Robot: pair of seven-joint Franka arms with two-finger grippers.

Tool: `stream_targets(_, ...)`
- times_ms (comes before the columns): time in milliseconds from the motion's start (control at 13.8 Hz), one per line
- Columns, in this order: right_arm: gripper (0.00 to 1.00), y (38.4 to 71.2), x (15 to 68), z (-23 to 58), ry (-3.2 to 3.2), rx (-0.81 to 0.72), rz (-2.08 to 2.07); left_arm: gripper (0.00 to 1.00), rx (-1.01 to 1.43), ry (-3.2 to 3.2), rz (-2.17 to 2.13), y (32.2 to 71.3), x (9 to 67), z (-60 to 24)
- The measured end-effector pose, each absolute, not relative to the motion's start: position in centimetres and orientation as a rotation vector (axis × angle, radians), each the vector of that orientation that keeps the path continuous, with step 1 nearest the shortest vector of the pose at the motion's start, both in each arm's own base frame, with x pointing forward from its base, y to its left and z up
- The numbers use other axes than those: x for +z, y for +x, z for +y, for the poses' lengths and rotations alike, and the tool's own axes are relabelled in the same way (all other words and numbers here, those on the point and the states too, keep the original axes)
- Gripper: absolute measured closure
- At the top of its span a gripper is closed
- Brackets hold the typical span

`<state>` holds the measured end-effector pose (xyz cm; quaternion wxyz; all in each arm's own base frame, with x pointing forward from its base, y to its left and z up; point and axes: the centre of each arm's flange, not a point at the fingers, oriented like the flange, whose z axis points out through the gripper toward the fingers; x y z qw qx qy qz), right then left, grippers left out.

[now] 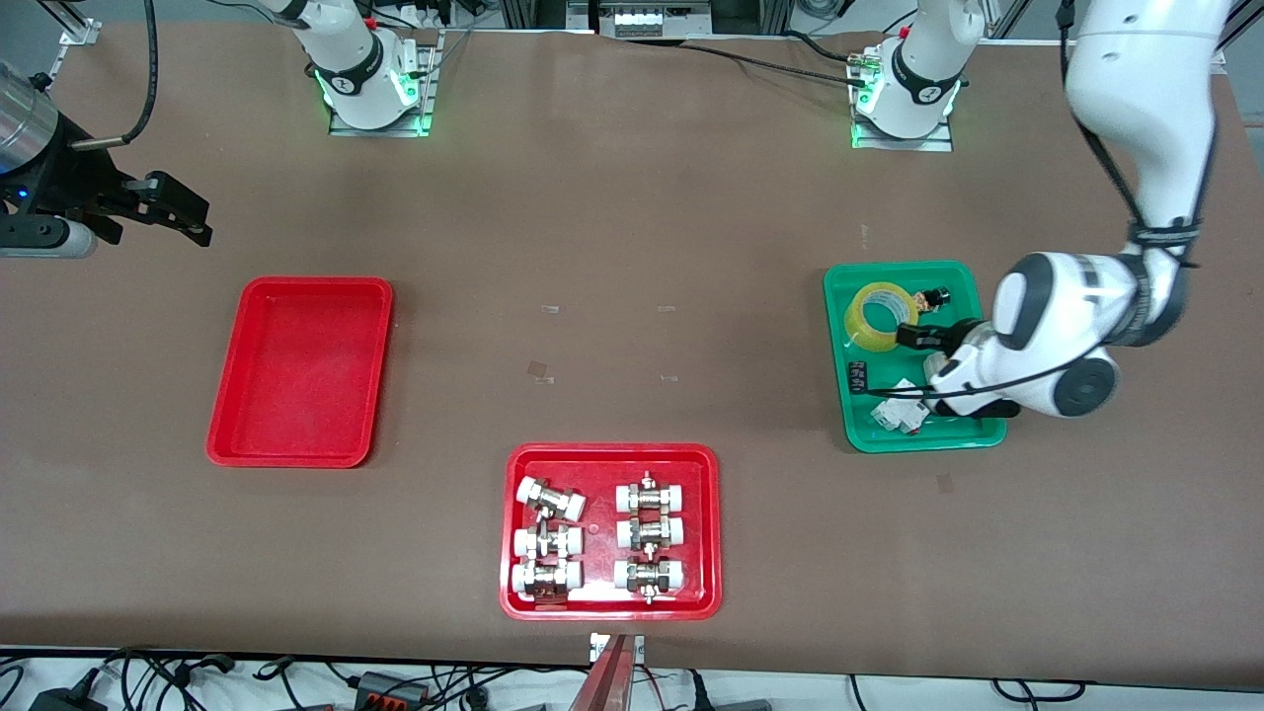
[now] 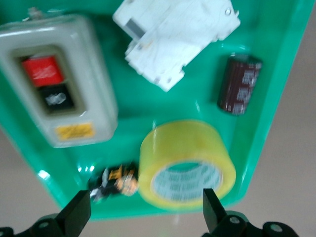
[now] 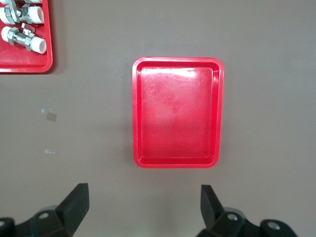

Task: Left arm passes tape to right arm into tray
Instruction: 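Grasp the yellow tape roll with the left gripper and lift it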

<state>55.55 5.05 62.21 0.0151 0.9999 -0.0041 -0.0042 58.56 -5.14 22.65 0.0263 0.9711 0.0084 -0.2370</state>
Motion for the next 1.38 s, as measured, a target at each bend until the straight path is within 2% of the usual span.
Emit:
stream_targets(217,0.0,55.5,62.2,5.1,3.111,-0.013,-0.013,0.0,-0.535,3.05,0.08,55.3,22.5,-5.1)
stream_targets(507,0.0,55.5,62.2,5.1,3.111,-0.013,-0.013,0.0,-0.491,3.065,0.132,51.8,23.1,-4.3)
stream_targets(868,0.0,55.5,62.2,5.1,3.111,-0.013,-0.012,0.02,-0.496,3.081,0.207,50.2,21.5,-6.0)
stream_targets(941,0.0,55.5,62.2,5.1,3.111,-0.013,-0.012,0.09,-0.503,3.081,0.21,50.1,21.2,-6.2)
stream_targets(1013,0.0,55.5,62.2,5.1,3.111,-0.013,-0.012,0.09,-0.508,3.081,0.212,50.0,20.9,-6.2)
stream_targets(1158,0.0,55.5,62.2,5.1,3.111,-0.013,-0.012,0.26,-0.515,3.08,0.213,50.0,20.5,-6.2)
stream_targets(1230,0.0,55.5,62.2,5.1,3.111,-0.013,-0.012,0.39,-0.52,3.079,0.214,49.9,20.3,-6.2)
stream_targets(1303,0.0,55.5,62.2,5.1,3.111,-0.013,-0.012,0.46,-0.525,3.079,0.214,49.9,20.1,-6.2)
stream_targets(1375,0.0,55.5,62.2,5.1,3.111,-0.013,-0.012,0.46,-0.528,3.078,0.215,49.9,19.9,-6.1)
